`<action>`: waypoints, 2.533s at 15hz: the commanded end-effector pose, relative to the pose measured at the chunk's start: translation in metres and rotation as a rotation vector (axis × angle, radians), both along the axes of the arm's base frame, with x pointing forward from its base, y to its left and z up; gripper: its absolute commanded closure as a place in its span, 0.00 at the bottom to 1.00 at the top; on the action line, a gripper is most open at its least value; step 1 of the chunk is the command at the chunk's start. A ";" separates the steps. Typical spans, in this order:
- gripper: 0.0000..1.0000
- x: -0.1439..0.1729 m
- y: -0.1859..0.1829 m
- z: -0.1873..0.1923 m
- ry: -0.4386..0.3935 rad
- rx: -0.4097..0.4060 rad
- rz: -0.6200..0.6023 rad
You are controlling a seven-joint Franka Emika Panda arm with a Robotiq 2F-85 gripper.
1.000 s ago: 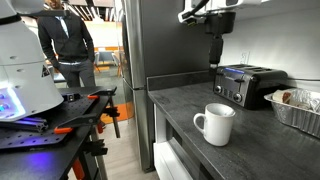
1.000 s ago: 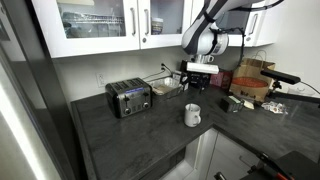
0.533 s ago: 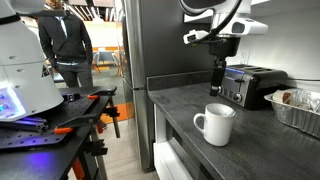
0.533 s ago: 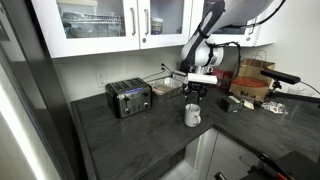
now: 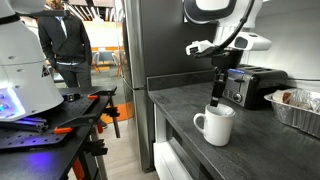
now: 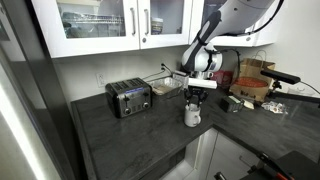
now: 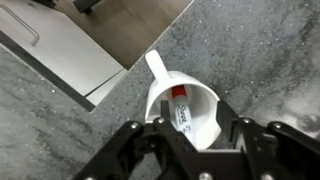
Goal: Pick the marker from the cup and put it on the table
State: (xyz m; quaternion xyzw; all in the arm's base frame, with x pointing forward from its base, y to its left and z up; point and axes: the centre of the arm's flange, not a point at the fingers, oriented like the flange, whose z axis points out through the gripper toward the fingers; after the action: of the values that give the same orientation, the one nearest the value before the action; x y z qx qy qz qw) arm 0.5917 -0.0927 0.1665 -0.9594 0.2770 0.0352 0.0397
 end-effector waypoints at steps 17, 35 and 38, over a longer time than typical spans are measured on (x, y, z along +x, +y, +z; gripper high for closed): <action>0.64 0.020 -0.009 -0.047 0.010 0.000 -0.013; 0.72 0.020 -0.004 -0.047 0.001 -0.044 0.031; 0.51 0.021 -0.005 -0.052 0.009 -0.040 0.018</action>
State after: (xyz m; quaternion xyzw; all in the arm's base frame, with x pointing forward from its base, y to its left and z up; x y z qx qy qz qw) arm 0.6135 -0.0963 0.1168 -0.9612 0.2712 0.0425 0.0265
